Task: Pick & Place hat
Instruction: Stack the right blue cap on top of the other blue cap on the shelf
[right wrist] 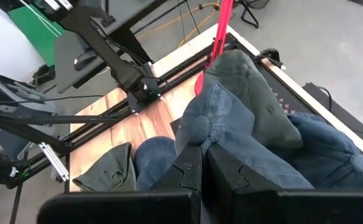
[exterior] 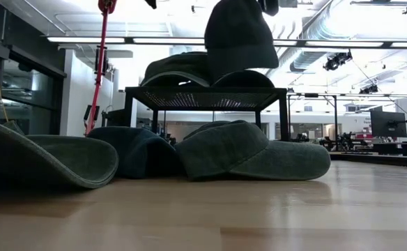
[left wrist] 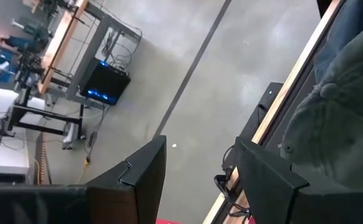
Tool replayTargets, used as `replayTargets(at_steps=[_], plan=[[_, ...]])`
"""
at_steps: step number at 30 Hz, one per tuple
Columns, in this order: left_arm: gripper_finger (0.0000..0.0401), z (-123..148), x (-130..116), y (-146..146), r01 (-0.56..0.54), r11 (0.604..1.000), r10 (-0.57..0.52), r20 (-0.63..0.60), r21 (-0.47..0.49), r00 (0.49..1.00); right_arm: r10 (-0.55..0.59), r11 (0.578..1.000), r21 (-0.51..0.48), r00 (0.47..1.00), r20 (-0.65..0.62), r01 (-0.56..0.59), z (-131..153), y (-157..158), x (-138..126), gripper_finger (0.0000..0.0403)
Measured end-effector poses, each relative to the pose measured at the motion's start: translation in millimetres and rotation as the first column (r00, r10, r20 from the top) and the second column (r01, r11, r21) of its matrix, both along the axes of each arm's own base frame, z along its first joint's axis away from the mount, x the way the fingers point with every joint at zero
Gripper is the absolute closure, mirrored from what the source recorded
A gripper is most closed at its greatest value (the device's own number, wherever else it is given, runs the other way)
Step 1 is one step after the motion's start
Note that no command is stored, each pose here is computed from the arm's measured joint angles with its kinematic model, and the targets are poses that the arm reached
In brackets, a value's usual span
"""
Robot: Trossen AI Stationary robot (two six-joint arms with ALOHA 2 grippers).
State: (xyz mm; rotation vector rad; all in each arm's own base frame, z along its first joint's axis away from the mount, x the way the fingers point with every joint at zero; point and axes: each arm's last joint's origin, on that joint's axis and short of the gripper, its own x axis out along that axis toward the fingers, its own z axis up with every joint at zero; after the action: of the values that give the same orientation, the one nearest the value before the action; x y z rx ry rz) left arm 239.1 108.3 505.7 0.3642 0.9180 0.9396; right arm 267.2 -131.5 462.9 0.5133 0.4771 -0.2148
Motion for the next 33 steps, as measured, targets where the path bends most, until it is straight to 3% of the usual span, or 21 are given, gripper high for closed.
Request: replayTargets(at_steps=[7,33], plan=[[0.0215,0,-4,10,-0.02,1.0,0.021,0.011,-0.024,1.0,-0.006,1.0,-0.009,1.0,0.001,0.006,-13,-5,8,0.0403],[0.0215,0,-2,9,0.016,0.999,-0.014,0.037,-0.047,0.999,-0.09,0.992,-0.086,0.996,-0.024,0.087,-15,-16,4,0.0403]])
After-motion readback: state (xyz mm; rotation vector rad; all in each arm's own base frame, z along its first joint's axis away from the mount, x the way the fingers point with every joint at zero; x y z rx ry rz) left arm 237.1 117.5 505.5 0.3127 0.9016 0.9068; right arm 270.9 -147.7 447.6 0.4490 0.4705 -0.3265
